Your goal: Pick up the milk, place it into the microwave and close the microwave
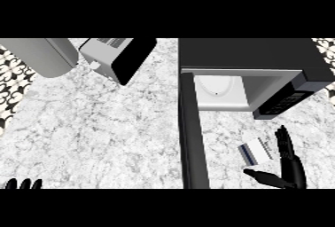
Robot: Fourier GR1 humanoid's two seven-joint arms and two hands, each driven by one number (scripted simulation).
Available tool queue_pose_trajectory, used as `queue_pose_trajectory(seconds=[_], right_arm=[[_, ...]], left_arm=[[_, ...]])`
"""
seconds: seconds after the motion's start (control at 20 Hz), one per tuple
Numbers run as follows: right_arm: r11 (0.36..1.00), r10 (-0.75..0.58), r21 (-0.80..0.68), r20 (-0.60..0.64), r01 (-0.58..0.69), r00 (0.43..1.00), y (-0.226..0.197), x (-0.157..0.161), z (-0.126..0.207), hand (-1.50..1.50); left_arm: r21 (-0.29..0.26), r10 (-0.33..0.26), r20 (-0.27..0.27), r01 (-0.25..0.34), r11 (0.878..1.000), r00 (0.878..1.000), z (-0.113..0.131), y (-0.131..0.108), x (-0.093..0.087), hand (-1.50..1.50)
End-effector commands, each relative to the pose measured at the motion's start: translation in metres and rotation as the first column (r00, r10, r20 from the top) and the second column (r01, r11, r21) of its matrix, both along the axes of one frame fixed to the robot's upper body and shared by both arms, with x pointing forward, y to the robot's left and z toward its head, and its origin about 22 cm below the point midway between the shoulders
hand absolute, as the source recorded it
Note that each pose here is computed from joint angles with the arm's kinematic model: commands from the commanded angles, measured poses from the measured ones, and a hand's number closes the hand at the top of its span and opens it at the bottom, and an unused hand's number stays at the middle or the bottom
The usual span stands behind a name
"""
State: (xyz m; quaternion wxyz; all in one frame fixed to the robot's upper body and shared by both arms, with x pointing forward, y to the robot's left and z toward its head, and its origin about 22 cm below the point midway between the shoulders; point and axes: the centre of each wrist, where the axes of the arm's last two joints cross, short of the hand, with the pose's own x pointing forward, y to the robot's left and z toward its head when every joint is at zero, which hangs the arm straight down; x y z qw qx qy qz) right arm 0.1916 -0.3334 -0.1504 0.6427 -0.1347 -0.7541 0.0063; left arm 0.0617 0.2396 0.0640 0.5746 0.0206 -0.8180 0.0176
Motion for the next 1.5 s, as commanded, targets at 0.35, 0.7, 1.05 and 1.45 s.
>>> queue_pose_trajectory(seconds=[0.35, 0.7, 1.05, 1.45], right_arm=[[0.999, 0.022, 0.040, 0.019, -0.022, 1.000, 0.012, 0.010, -0.021, -1.50], [0.983, 0.004, 0.183, 0.077, -0.018, 0.997, -0.008, 0.013, -0.015, -1.50], [0.958, 0.038, 0.274, 0.159, -0.081, 0.987, 0.012, 0.008, -0.022, 1.50], [0.892, 0.195, 0.373, 0.189, -0.254, 0.962, 0.034, 0.026, -0.011, 1.50]], left_arm=[[-0.012, -0.002, -0.002, 0.002, 1.000, 1.000, 0.003, 0.000, 0.005, -1.50], [-0.025, -0.019, 0.007, 0.019, 1.000, 1.000, -0.009, -0.001, 0.007, -1.50], [-0.022, 0.003, 0.016, -0.002, 1.000, 1.000, 0.005, 0.003, 0.000, -1.50], [-0.017, 0.006, -0.007, -0.006, 1.000, 1.000, -0.005, 0.008, -0.004, -1.50]])
